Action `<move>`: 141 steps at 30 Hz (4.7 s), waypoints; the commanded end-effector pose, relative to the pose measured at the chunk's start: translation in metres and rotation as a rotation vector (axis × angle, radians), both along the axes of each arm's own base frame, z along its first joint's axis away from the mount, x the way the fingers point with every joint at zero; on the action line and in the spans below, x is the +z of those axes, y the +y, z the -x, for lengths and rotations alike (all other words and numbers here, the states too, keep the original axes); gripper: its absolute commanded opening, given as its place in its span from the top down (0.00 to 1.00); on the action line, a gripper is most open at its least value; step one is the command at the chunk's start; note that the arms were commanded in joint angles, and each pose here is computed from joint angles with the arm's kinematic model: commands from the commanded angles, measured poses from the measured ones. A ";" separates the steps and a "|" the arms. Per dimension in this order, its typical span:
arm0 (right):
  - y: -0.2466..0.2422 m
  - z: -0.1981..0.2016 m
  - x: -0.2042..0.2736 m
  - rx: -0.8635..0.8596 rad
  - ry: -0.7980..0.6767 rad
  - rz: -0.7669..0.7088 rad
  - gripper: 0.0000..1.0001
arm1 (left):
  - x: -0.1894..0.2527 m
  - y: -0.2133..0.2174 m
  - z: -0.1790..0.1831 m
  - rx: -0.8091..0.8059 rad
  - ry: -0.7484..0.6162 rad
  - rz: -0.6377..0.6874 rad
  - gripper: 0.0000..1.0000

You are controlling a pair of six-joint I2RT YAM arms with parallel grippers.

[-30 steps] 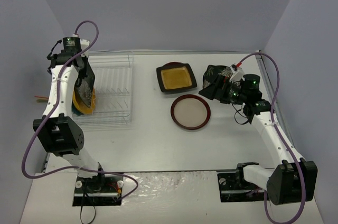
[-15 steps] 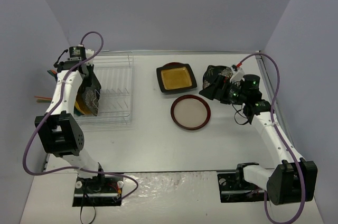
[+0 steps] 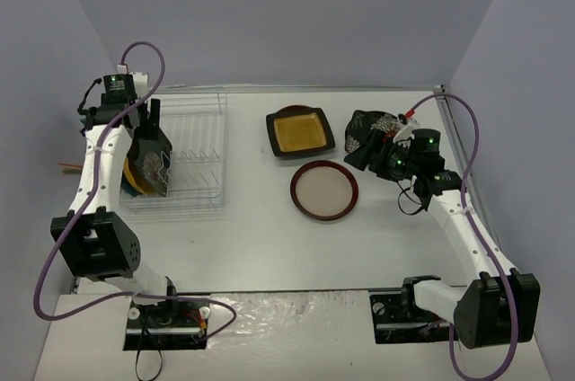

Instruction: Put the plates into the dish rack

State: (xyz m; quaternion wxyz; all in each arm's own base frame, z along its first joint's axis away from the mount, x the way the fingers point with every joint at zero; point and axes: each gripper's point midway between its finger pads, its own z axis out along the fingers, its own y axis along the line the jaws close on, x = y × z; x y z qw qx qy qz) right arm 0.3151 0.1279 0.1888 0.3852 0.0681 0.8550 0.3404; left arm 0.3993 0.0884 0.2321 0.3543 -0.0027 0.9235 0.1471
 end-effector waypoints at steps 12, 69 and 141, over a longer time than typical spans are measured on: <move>-0.036 -0.001 -0.095 -0.189 0.262 0.235 0.12 | 0.130 -0.063 0.071 0.027 -0.461 0.393 0.04; 0.031 0.008 -0.106 -0.265 0.444 -0.146 1.00 | -0.069 -0.383 0.135 -0.149 0.191 1.067 0.03; -0.024 0.033 0.027 -0.235 0.107 0.049 0.05 | 0.040 -0.383 0.105 -0.275 -0.173 0.939 1.00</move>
